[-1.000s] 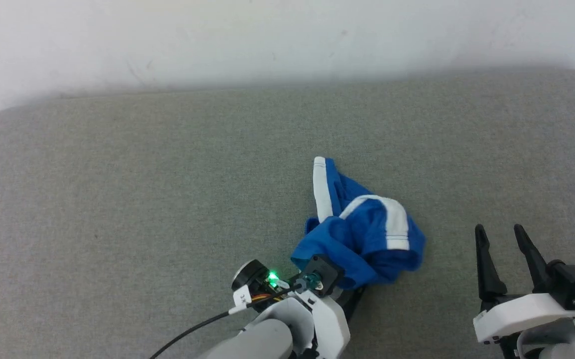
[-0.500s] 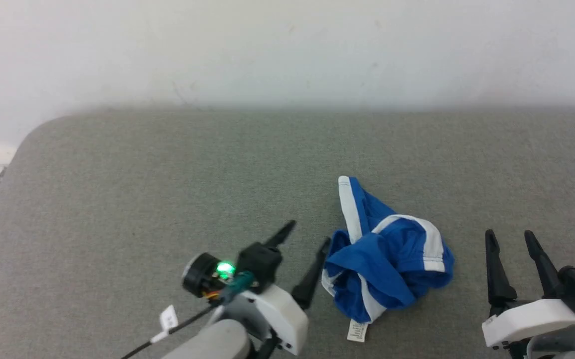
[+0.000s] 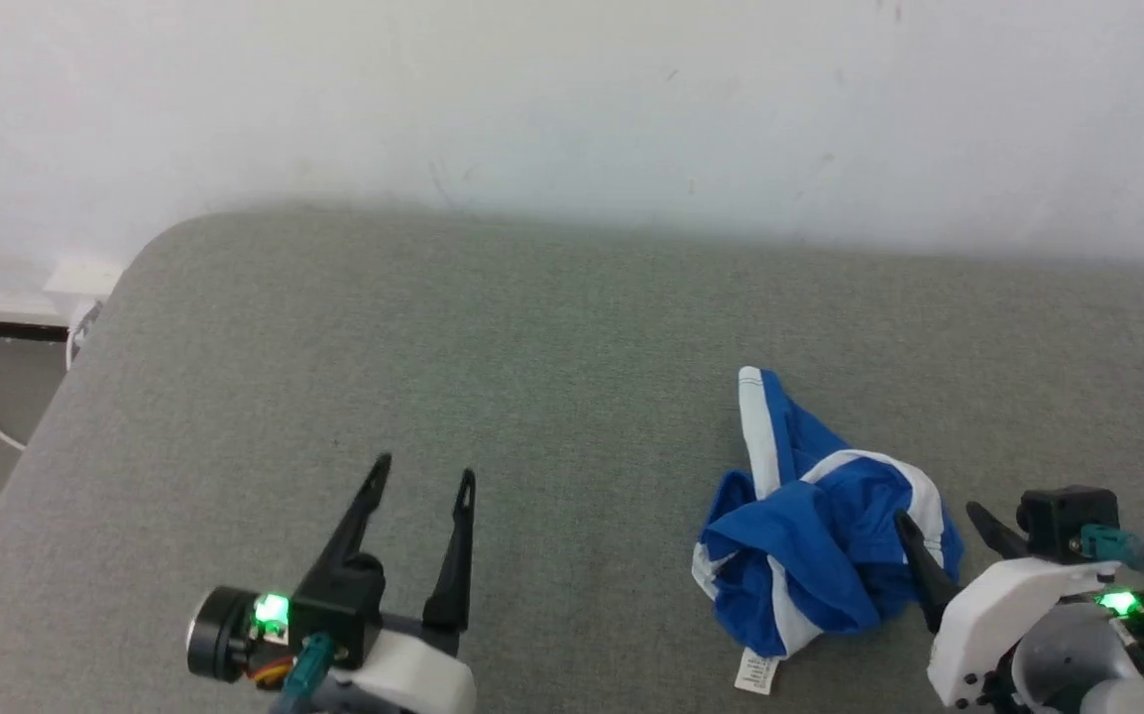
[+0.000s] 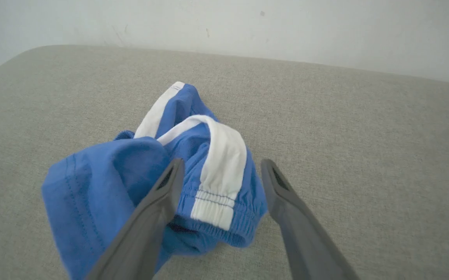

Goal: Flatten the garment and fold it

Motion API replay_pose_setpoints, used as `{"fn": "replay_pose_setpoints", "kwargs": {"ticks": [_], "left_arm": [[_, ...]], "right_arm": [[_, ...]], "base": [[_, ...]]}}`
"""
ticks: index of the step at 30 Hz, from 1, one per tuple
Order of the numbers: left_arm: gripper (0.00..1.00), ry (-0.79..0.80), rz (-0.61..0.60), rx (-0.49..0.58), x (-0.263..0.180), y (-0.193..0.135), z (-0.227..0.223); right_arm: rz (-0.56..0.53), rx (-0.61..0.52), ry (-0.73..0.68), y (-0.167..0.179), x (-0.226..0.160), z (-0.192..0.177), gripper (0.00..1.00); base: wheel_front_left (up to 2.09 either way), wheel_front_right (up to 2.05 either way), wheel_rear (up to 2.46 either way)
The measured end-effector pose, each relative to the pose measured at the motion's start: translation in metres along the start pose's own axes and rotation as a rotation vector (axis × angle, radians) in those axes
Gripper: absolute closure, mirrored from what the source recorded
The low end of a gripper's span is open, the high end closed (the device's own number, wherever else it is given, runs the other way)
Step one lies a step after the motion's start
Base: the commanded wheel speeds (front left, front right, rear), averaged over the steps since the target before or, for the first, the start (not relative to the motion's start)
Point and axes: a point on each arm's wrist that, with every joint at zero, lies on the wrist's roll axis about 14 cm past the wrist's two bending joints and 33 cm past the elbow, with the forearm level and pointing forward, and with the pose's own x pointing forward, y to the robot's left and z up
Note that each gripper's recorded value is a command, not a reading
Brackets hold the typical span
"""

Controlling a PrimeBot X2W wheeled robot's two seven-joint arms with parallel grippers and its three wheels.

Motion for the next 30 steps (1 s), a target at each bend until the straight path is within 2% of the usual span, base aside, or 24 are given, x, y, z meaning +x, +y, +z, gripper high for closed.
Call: {"fn": "replay_pose_setpoints", "kwargs": {"ticks": [7, 14, 15, 16, 19, 23, 30], "left_arm": [[0.00, 0.037, 0.038, -0.030, -0.012, 0.008, -0.015], [0.00, 0.061, 0.060, -0.054, -0.006, 0.013, -0.025], [0.00, 0.064, 0.062, -0.054, -0.006, 0.013, -0.027], [0.00, 0.066, 0.061, -0.051, -0.005, 0.013, -0.028], [0.00, 0.069, 0.053, -0.052, -0.003, 0.011, -0.030], [0.00, 0.075, 0.034, -0.052, -0.004, 0.008, -0.033], [0.00, 0.059, 0.014, -0.068, -0.007, -0.002, -0.029]], "right_arm": [[0.001, -0.054, 0.183, -0.002, 0.015, -0.024, 0.00], [-0.001, -0.054, 0.272, -0.002, 0.029, -0.053, 0.00], [-0.003, -0.045, 0.274, -0.002, 0.030, -0.055, 0.52], [-0.005, -0.035, 0.266, -0.003, 0.031, -0.056, 0.98], [-0.019, -0.004, 0.220, -0.007, 0.034, -0.048, 1.00], [-0.091, 0.047, 0.119, -0.032, 0.030, -0.026, 1.00], [-0.295, 0.012, -0.144, -0.107, 0.001, 0.065, 1.00]], "base": [[0.00, 0.00, 0.00], [0.00, 0.00, 0.00], [0.00, 0.00, 0.00], [0.00, 0.00, 0.00], [0.00, 0.00, 0.00], [0.00, 0.00, 0.00], [0.00, 0.00, 0.00]]}}
